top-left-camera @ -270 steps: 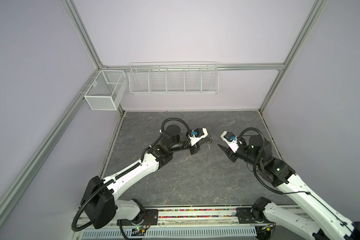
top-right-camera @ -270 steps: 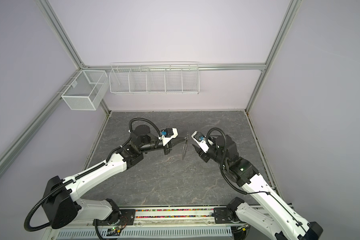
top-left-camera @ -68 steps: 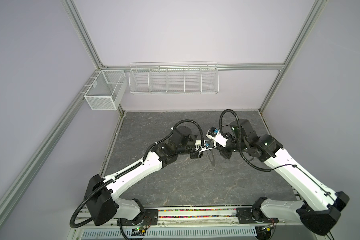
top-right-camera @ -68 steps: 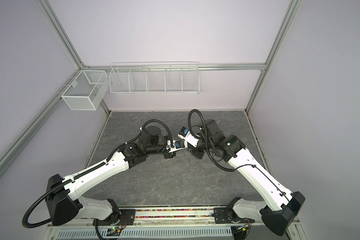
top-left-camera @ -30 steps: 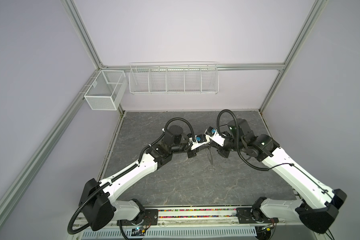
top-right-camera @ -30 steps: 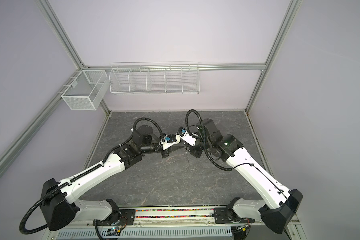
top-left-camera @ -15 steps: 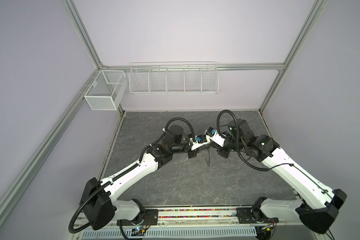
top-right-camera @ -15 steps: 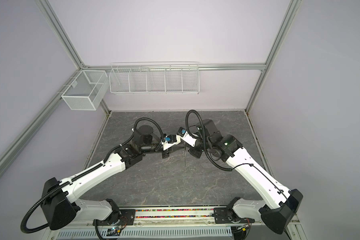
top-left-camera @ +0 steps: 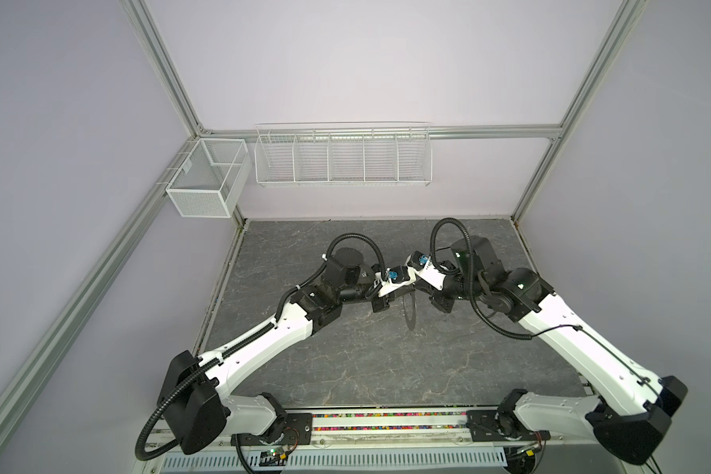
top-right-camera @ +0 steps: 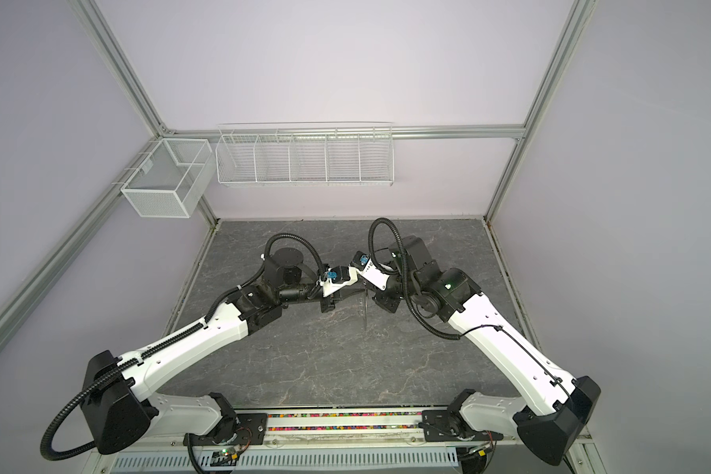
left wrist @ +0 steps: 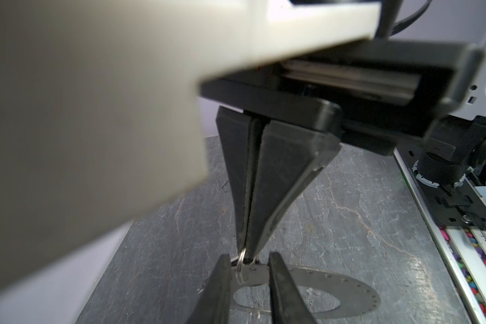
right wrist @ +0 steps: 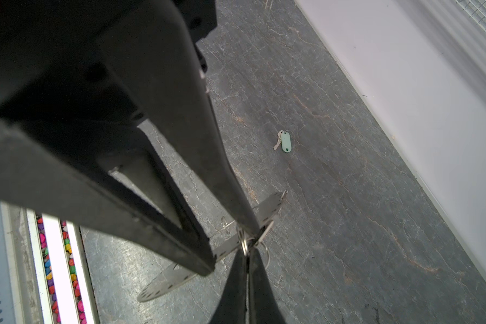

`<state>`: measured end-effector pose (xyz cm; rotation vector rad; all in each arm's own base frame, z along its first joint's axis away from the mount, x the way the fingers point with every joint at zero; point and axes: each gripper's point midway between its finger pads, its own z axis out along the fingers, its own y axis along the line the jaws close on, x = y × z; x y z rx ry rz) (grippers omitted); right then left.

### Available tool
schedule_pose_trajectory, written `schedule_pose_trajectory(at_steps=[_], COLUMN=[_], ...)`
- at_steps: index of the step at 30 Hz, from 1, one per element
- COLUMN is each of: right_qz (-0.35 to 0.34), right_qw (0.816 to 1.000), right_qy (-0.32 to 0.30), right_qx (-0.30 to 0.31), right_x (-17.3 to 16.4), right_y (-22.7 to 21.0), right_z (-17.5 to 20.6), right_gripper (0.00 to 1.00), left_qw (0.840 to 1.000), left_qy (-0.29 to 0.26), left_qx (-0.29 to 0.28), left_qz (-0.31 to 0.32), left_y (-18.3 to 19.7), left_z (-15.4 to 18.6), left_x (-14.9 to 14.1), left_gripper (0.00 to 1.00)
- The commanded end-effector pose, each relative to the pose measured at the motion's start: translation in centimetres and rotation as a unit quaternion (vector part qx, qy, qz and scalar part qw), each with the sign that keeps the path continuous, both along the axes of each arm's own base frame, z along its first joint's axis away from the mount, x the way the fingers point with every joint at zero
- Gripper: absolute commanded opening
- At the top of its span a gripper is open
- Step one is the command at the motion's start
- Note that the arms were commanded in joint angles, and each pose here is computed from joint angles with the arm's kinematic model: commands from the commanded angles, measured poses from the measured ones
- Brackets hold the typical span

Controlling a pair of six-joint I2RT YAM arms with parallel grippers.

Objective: Attach keys to a key ring
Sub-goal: Insert the key into the keyring.

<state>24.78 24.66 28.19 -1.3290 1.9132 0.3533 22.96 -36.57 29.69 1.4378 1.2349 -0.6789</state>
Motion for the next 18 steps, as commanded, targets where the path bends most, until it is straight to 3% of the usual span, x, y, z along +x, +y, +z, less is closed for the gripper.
schedule_pose_trajectory(at_steps=[1,7,18], right_qz=[0.068,0.055,0.005], right_qw=[0.998,0.998,1.0], right_qy=[-0.004,-0.005,0.011], right_qx=[0.006,0.001,0.018], right_x=[-2.1,-1.8,-0.4], right_y=[0.9,0.7,-0.3], right_z=[0.2,0.2,0.3], right_gripper=[0.07,0.07,0.07], left_qw=[0.999,0.997,0.998], left_qy=[0.001,-0.004,-0.051], left_qx=[0.002,0.01,-0.011], left_qz=[0.054,0.077,0.045], left_y=[0.4,0.9,2.2], left_z=[-0.2,-0.6,-0.6], left_x=[2.3,2.9,0.6], left_gripper=[0.25,0.29,0.31])
